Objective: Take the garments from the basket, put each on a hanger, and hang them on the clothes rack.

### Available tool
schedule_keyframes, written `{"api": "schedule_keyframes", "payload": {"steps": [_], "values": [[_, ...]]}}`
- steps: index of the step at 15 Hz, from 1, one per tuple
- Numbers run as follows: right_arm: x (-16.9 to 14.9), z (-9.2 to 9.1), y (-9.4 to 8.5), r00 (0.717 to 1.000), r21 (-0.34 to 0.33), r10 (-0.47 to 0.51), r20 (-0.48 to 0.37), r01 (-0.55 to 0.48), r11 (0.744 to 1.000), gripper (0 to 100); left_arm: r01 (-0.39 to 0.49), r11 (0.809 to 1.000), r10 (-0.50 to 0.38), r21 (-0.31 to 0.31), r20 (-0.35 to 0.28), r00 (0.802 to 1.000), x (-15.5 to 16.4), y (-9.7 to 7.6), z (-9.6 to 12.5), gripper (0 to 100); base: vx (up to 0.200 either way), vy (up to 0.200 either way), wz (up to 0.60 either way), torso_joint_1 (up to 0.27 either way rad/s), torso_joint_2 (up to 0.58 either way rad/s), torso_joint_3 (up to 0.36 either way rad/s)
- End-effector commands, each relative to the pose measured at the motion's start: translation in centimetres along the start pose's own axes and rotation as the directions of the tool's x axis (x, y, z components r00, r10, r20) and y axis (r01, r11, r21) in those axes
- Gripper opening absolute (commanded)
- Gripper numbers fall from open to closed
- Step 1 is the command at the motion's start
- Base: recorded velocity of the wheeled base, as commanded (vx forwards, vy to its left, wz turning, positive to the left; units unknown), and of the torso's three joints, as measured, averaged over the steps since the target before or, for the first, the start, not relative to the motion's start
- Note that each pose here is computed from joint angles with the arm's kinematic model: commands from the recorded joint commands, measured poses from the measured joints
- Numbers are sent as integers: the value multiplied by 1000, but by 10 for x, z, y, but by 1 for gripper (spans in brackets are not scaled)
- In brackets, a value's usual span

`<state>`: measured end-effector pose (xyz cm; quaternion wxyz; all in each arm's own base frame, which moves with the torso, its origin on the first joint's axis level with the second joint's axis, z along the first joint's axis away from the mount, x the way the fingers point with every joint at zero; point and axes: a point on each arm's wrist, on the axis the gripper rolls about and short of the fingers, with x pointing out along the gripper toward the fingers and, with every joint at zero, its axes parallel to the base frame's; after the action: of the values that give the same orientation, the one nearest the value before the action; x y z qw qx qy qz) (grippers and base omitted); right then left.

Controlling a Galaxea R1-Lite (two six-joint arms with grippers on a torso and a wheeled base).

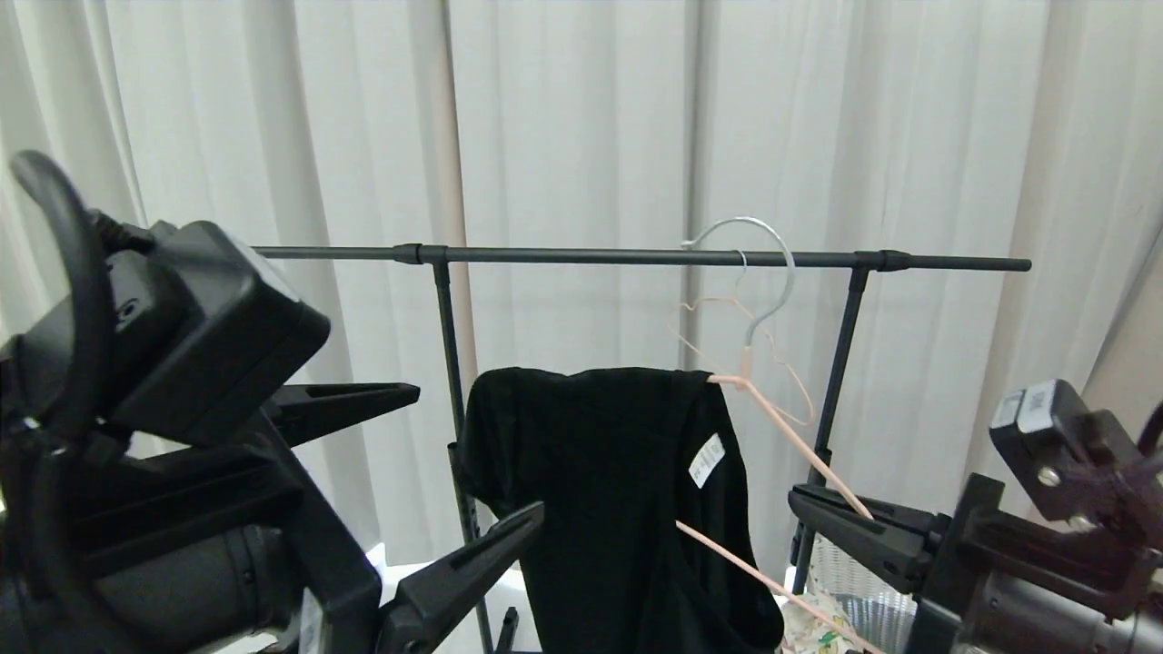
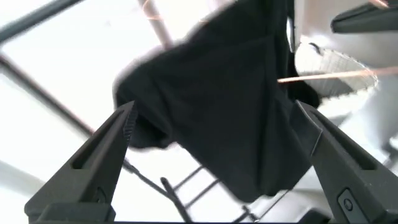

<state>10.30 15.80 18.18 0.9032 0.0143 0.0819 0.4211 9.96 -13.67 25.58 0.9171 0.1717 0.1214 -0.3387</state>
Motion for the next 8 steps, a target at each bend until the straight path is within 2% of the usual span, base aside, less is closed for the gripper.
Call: {"api": "schedule_keyframes", "payload": {"steps": [1, 5, 7, 8], "values": [[-27, -8, 4, 998, -21, 56, 18, -56, 998, 0, -1, 1000, 1, 14, 18, 1000, -10, 7, -5, 100, 0, 0, 0, 0, 0, 0], [-52, -26, 13, 984, -61, 178, -14, -179, 982, 0, 165, 985, -165, 43, -9, 986, -1, -1, -13, 100, 0, 0, 0, 0, 0, 0], [-56, -31, 15, 979, -82, 201, -26, -202, 976, 0, 250, 967, -250, 56, -5, 968, -2, -5, -15, 100, 0, 0, 0, 0, 0, 0], [-58, -31, 17, 974, -93, 224, -24, -225, 970, 0, 314, 947, -315, 64, 1, 949, -2, -8, -16, 100, 0, 0, 0, 0, 0, 0]]}}
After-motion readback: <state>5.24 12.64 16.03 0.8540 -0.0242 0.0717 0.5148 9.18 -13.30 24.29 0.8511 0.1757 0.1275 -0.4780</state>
